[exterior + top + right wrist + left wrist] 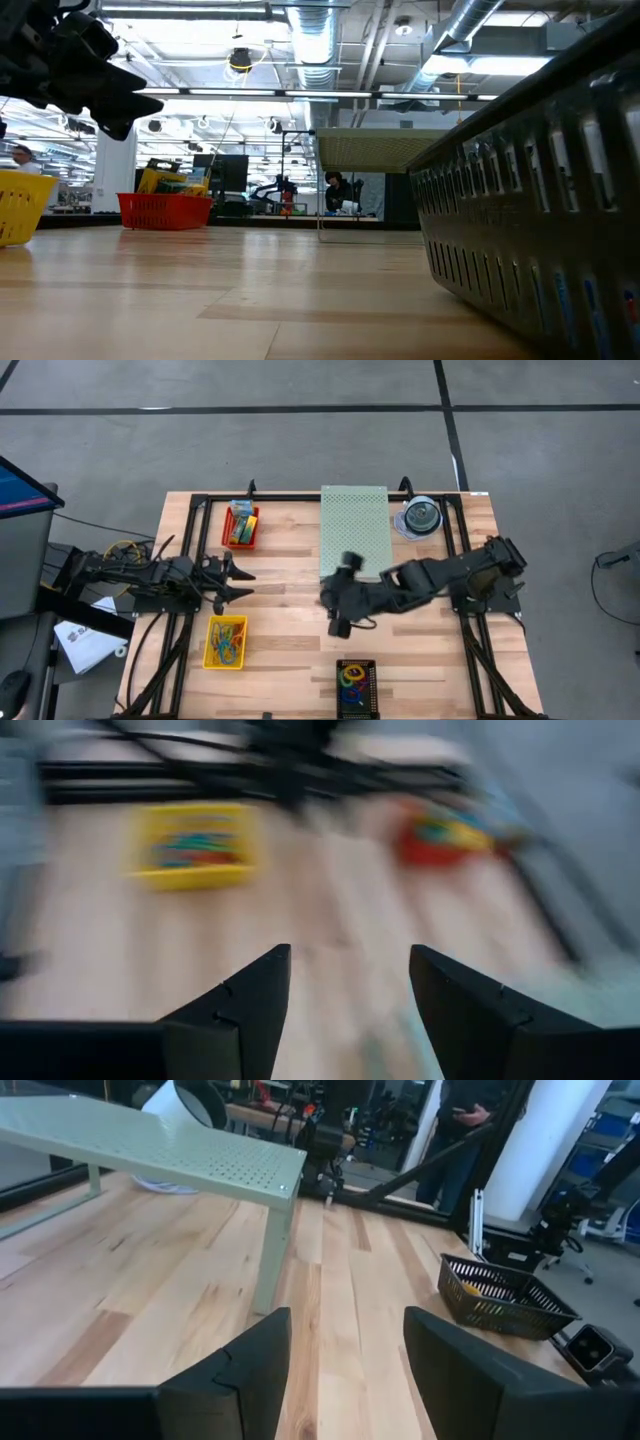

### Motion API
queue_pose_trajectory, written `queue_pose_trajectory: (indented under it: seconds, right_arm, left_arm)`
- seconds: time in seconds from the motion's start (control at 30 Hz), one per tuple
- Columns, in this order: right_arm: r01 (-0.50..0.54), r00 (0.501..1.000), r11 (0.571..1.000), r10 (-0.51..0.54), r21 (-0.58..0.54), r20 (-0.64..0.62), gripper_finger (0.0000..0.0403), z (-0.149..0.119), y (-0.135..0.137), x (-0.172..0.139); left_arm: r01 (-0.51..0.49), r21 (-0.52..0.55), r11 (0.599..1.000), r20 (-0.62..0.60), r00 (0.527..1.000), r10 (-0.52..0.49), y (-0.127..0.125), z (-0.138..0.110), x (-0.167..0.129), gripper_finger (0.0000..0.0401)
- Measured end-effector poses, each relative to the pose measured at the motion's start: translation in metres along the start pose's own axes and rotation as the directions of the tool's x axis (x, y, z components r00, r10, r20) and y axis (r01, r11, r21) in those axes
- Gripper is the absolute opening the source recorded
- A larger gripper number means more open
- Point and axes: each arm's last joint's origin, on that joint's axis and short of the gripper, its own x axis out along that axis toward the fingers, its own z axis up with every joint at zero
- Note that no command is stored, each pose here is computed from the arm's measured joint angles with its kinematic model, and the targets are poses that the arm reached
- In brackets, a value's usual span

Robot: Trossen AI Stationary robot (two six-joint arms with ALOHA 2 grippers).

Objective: Pick & Place Office Desk Supplies
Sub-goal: Return to Home Position

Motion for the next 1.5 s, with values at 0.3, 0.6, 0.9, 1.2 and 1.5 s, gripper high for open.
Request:
queue_pose_trajectory:
  seconds: [0.3,0.6,0.9,1.2,1.5]
  right_arm:
    - [-0.336,0.924,0.907,0.37,-0.252,0.098,0.0202,0.015,-0.008,-0.008]
    - [-0.36,0.843,0.912,0.408,-0.197,0.349,0.0202,-0.071,-0.042,-0.04]
    - [-0.339,0.82,0.938,0.329,-0.066,0.469,0.0202,-0.17,-0.081,-0.061]
    - [-0.378,0.794,0.926,0.339,-0.029,0.505,0.0202,-0.248,-0.1,-0.065]
    - [-0.369,0.784,0.929,0.302,0.017,0.542,0.0202,-0.305,-0.109,-0.047]
  left_arm:
    - [-0.004,0.003,1.0,-0.019,1.0,0.004,0.0,-0.001,0.001,0.019]
    - [-0.003,0.002,1.0,-0.016,1.0,0.003,0.0,-0.001,0.002,0.019]
    - [-0.003,0.002,1.0,-0.015,1.0,0.003,0.0,-0.001,0.002,0.019]
    - [-0.003,0.002,1.0,-0.015,1.0,0.003,0.0,-0.001,0.002,0.019]
    - [-0.003,0.002,1.0,-0.015,1.0,0.003,0.0,-0.001,0.002,0.019]
